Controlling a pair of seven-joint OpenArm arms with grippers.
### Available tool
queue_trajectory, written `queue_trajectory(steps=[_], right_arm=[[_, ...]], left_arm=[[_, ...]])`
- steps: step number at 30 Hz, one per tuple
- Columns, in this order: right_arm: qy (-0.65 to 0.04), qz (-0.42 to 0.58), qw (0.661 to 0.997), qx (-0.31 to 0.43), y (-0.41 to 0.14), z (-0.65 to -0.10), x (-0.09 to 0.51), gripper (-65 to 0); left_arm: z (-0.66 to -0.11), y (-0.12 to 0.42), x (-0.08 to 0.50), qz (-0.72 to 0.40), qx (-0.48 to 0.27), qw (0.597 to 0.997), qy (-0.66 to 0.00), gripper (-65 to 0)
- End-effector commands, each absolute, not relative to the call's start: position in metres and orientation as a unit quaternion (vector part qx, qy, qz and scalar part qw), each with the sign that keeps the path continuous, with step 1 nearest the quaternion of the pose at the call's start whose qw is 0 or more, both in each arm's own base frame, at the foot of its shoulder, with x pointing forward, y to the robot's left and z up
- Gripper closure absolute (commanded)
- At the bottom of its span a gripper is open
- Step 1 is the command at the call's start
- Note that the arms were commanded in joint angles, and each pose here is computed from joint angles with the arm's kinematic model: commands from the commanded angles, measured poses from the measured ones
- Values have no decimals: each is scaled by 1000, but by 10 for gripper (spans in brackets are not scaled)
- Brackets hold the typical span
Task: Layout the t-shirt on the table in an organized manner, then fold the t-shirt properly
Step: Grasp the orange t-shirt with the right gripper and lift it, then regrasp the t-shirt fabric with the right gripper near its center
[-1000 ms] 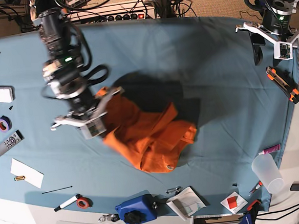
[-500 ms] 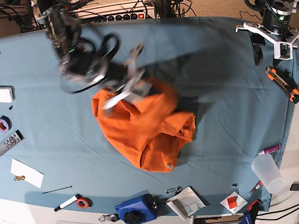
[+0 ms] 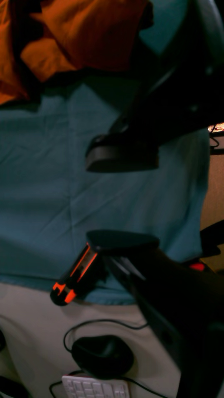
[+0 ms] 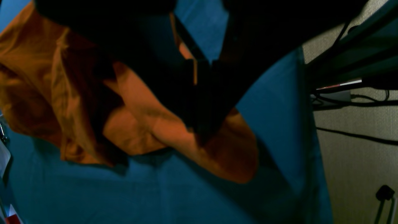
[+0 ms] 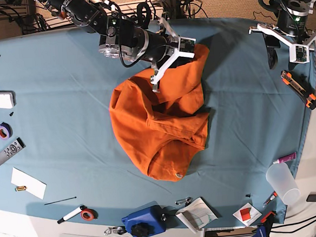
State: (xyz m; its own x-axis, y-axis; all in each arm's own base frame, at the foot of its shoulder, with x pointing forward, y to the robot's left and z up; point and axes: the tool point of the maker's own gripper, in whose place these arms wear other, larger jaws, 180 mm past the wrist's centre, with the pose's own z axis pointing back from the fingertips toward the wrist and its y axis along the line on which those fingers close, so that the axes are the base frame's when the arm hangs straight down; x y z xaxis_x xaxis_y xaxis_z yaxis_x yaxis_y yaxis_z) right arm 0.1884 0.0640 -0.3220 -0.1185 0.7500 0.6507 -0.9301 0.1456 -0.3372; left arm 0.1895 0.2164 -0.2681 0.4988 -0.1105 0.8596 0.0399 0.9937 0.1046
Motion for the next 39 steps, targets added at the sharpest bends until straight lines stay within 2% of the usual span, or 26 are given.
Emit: queue_trajectory(steps=[1,3,4,8,13,16,28,30,39], right_arm=[[-398,640,645,123,68,-312,191,-85],[-396,641,647,121,66,-314,191,-184],[-396,639,648,120,65,-314,192,-208],[-412,636,643,110,65,-304,201,-211],[-531,511,676,2,45,-256,278,-211],[-541,473,695,-18,37,-252,314,-211],[-420,420,799,-94,10,-323,409,-211],[-396,416,812,-106,2,-333,410,-211],[-297,401,865,-63,-4,-363,380,-211]], left_arm=[[-259,216,192,-48,38,856,-513,-303],[-259,216,192,-48,38,856,-514,-303],[-259,216,192,-48,38,856,-514,-303],[-259,216,192,-48,38,856,-514,-303],[-259,216,192,-48,38,856,-514,-303],[-259,216,192,-49,38,856,-514,-303],[-259,216,192,-48,38,856,-514,-303],[-259,216,192,-48,38,856,-514,-303],[-258,216,192,-48,38,855,-514,-303]])
